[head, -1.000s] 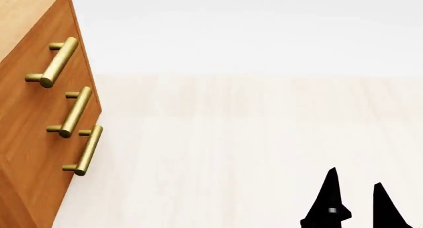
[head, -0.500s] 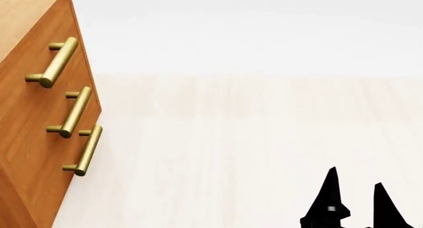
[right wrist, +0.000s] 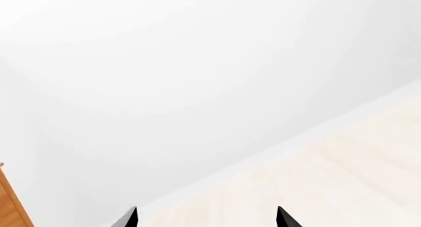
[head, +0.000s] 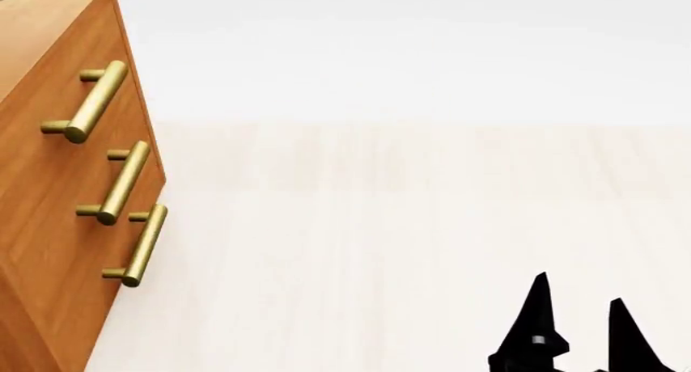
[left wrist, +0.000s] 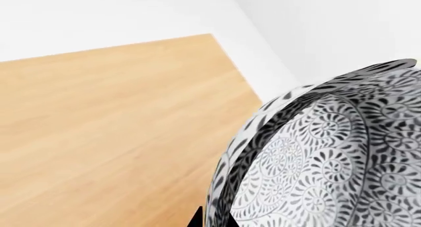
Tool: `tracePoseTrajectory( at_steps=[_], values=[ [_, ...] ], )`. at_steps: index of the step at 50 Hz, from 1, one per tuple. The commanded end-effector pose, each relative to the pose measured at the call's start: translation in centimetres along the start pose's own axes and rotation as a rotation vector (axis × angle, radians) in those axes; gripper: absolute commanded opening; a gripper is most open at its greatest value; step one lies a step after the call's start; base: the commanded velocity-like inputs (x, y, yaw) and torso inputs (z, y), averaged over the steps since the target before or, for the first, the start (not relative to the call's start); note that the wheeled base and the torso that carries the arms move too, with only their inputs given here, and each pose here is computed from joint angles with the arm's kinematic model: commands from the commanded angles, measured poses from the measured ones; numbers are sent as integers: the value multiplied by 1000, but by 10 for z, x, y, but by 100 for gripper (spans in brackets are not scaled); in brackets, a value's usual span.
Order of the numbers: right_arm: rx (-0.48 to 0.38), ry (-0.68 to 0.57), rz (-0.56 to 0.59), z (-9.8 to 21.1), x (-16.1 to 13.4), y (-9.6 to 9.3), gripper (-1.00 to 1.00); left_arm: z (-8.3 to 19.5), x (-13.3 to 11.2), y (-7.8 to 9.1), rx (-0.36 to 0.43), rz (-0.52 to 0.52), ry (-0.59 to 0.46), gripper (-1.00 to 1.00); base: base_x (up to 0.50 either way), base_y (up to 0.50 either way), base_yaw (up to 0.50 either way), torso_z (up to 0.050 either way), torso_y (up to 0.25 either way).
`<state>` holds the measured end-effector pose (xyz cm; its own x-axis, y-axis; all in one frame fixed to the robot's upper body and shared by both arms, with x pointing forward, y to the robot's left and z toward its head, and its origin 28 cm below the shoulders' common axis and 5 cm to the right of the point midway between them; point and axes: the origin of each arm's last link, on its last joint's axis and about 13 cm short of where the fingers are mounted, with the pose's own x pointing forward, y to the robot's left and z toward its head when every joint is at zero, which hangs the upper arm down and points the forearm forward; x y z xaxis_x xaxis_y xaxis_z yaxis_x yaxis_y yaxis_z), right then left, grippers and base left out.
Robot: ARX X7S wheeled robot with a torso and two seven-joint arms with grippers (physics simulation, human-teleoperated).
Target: Put the bowl on top of the cabinet.
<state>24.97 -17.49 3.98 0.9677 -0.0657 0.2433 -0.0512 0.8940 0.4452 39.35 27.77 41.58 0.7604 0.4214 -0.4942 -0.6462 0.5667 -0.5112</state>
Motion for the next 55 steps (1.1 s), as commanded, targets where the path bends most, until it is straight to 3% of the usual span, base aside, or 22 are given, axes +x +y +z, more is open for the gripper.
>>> tracePoseTrajectory(
  at_steps=[1,37,55],
  values=[
    [-4,4,0,-1,1,0,100,6,-3,1,-30,4,11,-100,0,0,0,0,0],
    [6,1,-3,1,0,-1,100,12,7,4,-189,137,-27,-100,0,0,0,0,0],
    [7,0,-10,1,0,-2,100,6,18,9,-200,173,-28,-100,0,0,0,0,1]
  ],
)
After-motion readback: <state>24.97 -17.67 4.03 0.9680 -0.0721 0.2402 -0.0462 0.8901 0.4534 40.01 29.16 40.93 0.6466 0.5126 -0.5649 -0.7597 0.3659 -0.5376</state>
